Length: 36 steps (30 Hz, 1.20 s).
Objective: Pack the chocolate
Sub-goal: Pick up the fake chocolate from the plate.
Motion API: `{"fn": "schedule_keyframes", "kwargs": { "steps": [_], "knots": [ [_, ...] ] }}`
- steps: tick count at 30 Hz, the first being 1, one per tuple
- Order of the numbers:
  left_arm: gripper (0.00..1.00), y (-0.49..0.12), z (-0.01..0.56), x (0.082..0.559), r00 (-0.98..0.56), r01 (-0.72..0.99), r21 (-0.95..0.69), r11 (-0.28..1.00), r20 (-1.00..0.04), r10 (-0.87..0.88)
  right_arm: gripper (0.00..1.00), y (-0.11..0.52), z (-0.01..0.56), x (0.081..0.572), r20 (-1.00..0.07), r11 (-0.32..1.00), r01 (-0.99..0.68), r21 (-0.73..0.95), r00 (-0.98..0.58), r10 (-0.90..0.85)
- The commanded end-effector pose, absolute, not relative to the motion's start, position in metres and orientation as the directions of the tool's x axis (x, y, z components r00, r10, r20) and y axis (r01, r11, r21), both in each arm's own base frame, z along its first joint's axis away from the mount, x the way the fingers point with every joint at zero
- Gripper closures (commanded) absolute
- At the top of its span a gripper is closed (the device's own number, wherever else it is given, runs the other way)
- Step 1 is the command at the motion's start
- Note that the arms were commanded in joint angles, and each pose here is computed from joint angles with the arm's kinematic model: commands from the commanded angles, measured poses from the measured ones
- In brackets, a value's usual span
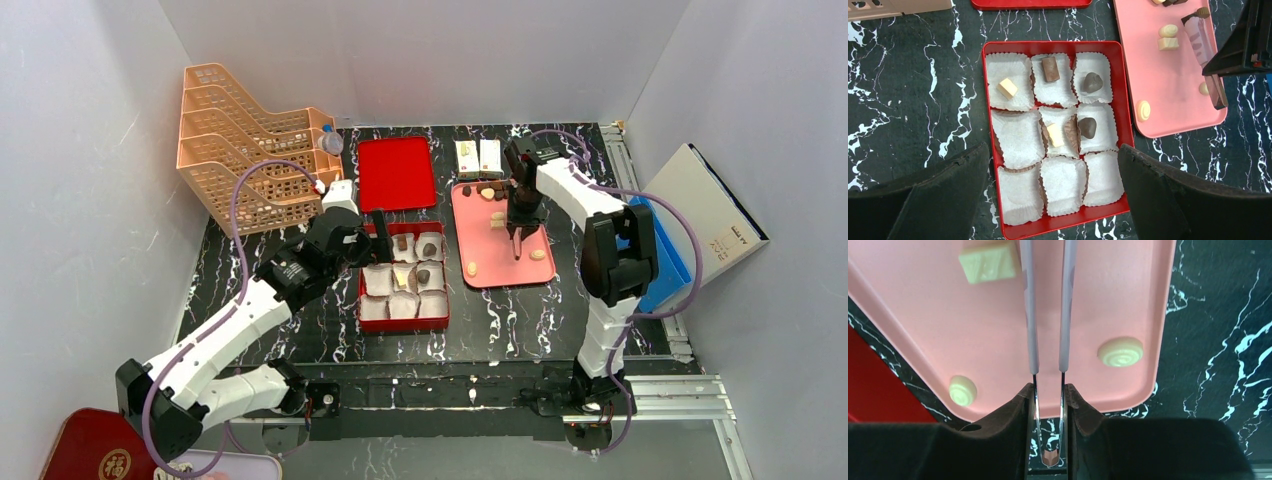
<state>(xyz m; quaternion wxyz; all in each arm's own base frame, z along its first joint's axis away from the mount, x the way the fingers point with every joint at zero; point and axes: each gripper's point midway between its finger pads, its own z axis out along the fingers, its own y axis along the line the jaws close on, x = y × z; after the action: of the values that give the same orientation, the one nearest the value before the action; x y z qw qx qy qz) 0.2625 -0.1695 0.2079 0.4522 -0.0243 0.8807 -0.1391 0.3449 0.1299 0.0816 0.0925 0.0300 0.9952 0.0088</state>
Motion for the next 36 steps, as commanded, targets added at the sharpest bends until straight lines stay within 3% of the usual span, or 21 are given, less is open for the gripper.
{"fn": "schedule_keyframes", "kwargs": {
  "steps": [1,24,27,36],
  "knots": [
    [0.02,-0.172,0.22,0.269,-0.568,0.099,-0.267,0.959,-0.806,-0.165,0.67,0.131,0.096,0.372,-0.248,0.998,0.049,0.042,-0.967,0.058],
    [0.02,-0.183,0.212,0.277,-0.592,0.112,-0.276,0.955,-0.79,-0.159,0.63,0.105,0.077,0.368,-0.193,0.996,0.086,-0.009,-0.978,0.083],
    [0.02,-0.181,0.211,0.277,-0.592,0.11,-0.276,0.955,-0.789,-0.161,0.53,0.103,0.075,0.37,-0.188,0.996,0.093,-0.011,-0.978,0.089],
    [0.02,-0.182,0.208,0.278,-0.594,0.102,-0.279,0.955,-0.787,-0.166,0.54,0.1,0.061,0.373,-0.158,0.997,0.078,0.005,-0.984,0.077]
  ]
}}
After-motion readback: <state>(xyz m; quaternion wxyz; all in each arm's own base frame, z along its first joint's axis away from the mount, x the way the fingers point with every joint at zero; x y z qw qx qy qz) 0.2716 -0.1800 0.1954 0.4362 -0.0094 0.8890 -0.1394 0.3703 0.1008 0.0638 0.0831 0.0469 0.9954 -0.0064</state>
